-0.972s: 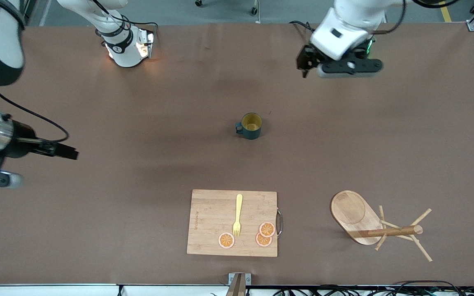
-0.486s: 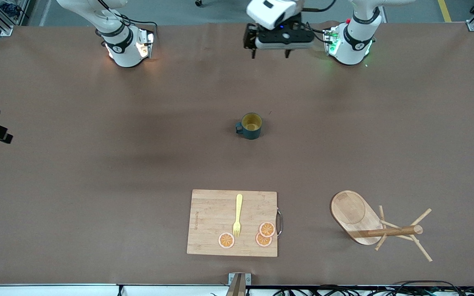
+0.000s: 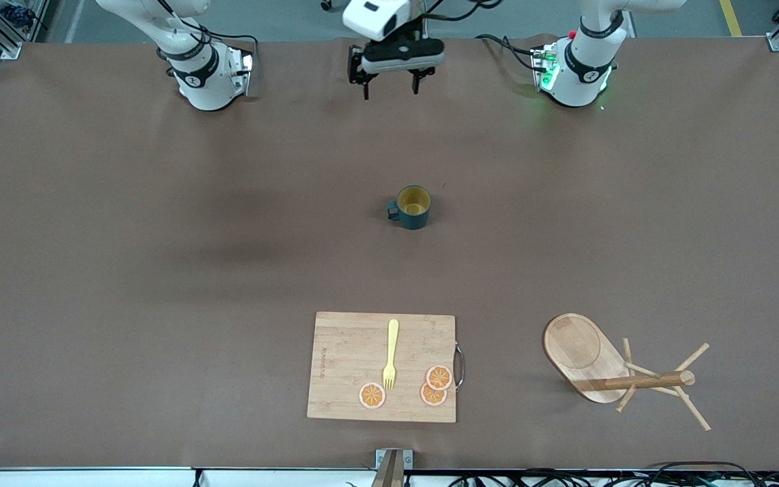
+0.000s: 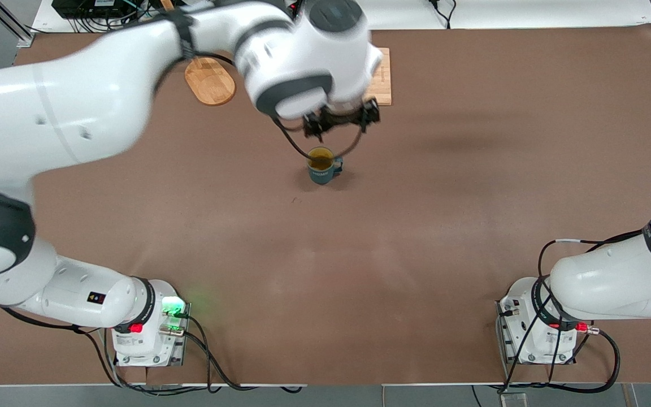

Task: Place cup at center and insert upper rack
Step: 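Lower the left gripper toward the mug handle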

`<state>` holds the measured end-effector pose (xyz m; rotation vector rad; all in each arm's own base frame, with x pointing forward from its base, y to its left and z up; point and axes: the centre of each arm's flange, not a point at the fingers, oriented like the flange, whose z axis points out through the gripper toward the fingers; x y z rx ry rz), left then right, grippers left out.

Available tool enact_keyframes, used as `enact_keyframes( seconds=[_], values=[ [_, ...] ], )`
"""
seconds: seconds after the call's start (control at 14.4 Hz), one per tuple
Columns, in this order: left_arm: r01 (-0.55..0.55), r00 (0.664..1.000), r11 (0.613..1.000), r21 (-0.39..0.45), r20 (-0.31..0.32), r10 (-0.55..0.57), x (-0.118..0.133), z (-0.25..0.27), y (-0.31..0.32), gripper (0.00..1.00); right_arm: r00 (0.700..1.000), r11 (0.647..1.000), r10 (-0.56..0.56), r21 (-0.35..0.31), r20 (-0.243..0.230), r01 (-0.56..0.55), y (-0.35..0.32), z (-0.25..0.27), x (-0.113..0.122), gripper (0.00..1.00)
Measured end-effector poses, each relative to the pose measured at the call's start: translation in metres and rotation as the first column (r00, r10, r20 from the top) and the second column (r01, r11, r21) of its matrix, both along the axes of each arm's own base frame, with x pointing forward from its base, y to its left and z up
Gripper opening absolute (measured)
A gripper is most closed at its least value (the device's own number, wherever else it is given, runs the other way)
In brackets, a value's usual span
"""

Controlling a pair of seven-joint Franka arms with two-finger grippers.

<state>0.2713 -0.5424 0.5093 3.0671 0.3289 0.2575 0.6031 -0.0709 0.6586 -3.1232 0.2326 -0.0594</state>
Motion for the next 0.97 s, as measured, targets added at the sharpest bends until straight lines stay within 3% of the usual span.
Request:
enact_keyframes(
  seconds=[0.21,0.49,0.69,0.97],
  values=[
    [-0.040,0.997,0.999,0.024,0.064,0.038,-0.029,-0.050,-0.034,1.00,1.000,1.000,0.004,0.002,0.010,-0.004,0.002,-0.006,-0.008,1.00],
    [-0.097,0.977,0.995,0.030,0.195,0.090,-0.050,-0.111,-0.061,1.00,1.000,1.000,0.016,0.004,0.012,-0.016,0.006,-0.001,-0.020,1.00],
    [-0.098,0.967,0.995,0.034,0.239,0.087,-0.067,-0.150,-0.074,1.00,1.000,1.000,0.029,0.007,0.000,-0.029,0.013,-0.003,-0.030,1.00],
    [-0.113,0.939,0.992,0.051,0.331,0.090,-0.068,-0.183,-0.080,1.00,0.999,0.999,0.043,0.011,-0.013,-0.043,0.021,-0.012,-0.045,1.00]
  ],
)
